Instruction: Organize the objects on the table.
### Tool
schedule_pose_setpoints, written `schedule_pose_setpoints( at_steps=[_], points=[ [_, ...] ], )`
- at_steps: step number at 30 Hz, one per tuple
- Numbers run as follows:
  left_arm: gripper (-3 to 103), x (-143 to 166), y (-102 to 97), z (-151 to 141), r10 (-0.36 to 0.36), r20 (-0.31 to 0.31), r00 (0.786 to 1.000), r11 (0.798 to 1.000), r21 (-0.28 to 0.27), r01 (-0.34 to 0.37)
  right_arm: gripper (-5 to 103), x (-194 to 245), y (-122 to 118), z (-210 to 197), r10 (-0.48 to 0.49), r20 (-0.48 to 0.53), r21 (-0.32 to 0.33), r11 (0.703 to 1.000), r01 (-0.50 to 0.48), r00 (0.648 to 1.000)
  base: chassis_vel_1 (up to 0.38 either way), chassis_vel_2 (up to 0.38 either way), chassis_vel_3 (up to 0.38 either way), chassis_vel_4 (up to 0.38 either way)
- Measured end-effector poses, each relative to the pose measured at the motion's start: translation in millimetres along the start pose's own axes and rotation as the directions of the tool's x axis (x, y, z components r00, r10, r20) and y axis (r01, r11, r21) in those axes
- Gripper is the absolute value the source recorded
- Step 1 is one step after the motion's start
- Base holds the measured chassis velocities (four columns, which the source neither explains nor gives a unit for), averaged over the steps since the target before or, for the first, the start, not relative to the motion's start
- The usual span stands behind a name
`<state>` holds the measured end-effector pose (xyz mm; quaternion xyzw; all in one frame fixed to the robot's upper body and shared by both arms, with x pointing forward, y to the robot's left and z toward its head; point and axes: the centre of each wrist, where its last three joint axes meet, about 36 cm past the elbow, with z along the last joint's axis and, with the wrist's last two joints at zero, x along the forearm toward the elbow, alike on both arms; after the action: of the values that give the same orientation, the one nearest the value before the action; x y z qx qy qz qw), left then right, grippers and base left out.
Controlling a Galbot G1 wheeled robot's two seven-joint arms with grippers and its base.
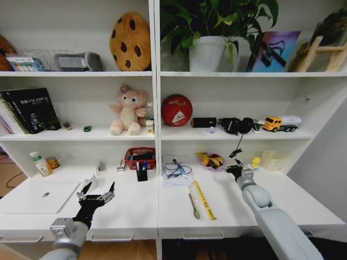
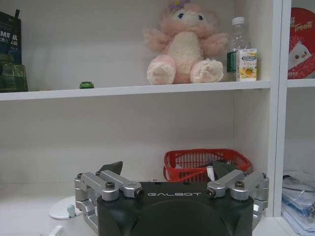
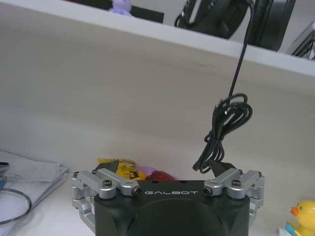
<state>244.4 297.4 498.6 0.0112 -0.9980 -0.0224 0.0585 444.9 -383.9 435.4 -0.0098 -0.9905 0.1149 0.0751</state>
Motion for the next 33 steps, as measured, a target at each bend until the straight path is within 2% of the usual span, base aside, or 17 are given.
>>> schedule_pose_setpoints(
  at_steps=[5, 7, 14, 26, 33],
  points=[
    [100, 0, 0.0, 0, 0.000, 0.000, 1.000, 1.000, 0.000, 0.000, 100, 21, 4, -7, -0.005, 0.022, 0.017, 1.000, 0.005, 1.000, 0.145, 0.141, -0.165, -0.140],
    [100, 0, 0.0, 0, 0.000, 0.000, 1.000, 1.000, 0.000, 0.000, 100, 44, 7, -9, -0.006, 0.028, 0.031, 1.000, 0.005, 1.000, 0.217, 0.210, -0.222, -0.188],
    [100, 0, 0.1, 0, -0.001, 0.000, 1.000, 1.000, 0.000, 0.001, 100, 66, 5, -8, 0.004, 0.027, 0.054, 0.999, -0.005, 1.000, 0.239, 0.260, -0.258, -0.247],
    [100, 0, 0.1, 0, 0.000, 0.000, 1.000, 1.000, 0.000, 0.000, 100, 68, 6, -8, 0.007, 0.027, 0.057, 0.998, -0.008, 1.000, 0.251, 0.262, -0.257, -0.259],
    [100, 0, 0.0, 0, 0.000, 0.000, 1.000, 1.000, 0.000, 0.000, 100, 67, 17, -5, -0.016, 0.020, 0.051, 0.999, 0.014, 1.000, 0.251, 0.254, -0.250, -0.254]
  ],
)
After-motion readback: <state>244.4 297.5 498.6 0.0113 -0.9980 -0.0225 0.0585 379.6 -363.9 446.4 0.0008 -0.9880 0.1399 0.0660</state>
